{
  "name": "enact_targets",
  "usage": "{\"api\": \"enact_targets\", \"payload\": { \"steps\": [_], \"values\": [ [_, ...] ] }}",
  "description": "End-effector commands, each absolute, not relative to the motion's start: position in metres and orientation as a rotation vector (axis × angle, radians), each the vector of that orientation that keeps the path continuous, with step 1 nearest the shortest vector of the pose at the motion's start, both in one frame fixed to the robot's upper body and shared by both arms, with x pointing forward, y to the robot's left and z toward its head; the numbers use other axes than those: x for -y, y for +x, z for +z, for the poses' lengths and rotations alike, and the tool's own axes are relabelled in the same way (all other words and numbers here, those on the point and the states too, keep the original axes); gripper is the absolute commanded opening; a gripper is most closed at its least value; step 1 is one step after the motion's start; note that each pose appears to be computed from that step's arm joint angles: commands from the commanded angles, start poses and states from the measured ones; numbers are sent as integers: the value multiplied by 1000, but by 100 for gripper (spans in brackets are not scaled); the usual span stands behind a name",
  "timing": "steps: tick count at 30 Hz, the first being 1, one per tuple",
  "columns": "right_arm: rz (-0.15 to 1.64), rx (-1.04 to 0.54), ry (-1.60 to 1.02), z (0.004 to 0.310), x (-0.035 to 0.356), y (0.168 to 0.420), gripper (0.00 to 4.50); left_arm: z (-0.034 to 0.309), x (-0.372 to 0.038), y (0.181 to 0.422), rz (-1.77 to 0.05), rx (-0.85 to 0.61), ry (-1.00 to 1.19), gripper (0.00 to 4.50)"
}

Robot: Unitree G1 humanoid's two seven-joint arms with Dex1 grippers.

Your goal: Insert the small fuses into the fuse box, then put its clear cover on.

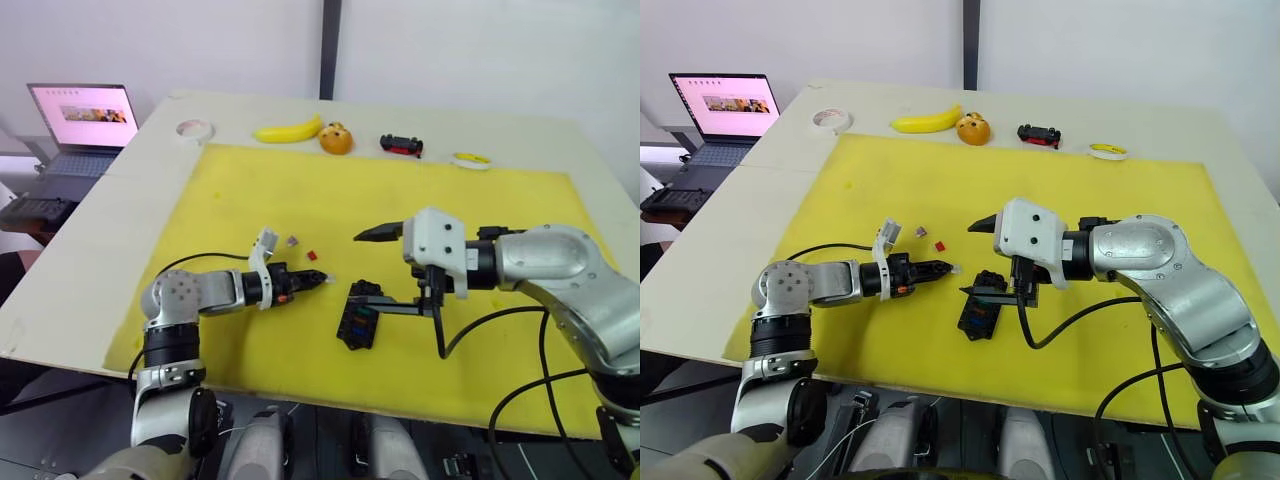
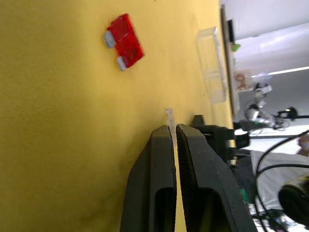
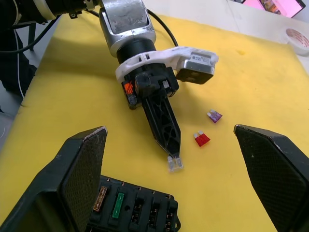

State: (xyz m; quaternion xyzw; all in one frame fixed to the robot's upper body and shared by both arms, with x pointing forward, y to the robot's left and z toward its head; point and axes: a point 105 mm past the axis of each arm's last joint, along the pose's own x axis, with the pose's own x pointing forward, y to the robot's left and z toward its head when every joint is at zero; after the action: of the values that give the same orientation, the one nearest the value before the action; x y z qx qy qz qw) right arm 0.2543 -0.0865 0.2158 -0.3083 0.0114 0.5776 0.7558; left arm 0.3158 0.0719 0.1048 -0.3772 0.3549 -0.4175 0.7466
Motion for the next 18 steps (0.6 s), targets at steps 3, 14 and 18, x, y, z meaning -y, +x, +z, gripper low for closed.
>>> {"api": "enact_targets", "payload": {
  "steps": [3,14,18],
  "values": [
    [1262,14,-630,224,84,249,450,122,-84,310,-974,-676,-878,20],
    [1233,-32,-347,225,88,251,450,124,-99,299,-946,-680,-835,20],
    [1236,-41,-379,221,88,251,450,117,-88,301,-950,-760,-819,129]
  ]
}}
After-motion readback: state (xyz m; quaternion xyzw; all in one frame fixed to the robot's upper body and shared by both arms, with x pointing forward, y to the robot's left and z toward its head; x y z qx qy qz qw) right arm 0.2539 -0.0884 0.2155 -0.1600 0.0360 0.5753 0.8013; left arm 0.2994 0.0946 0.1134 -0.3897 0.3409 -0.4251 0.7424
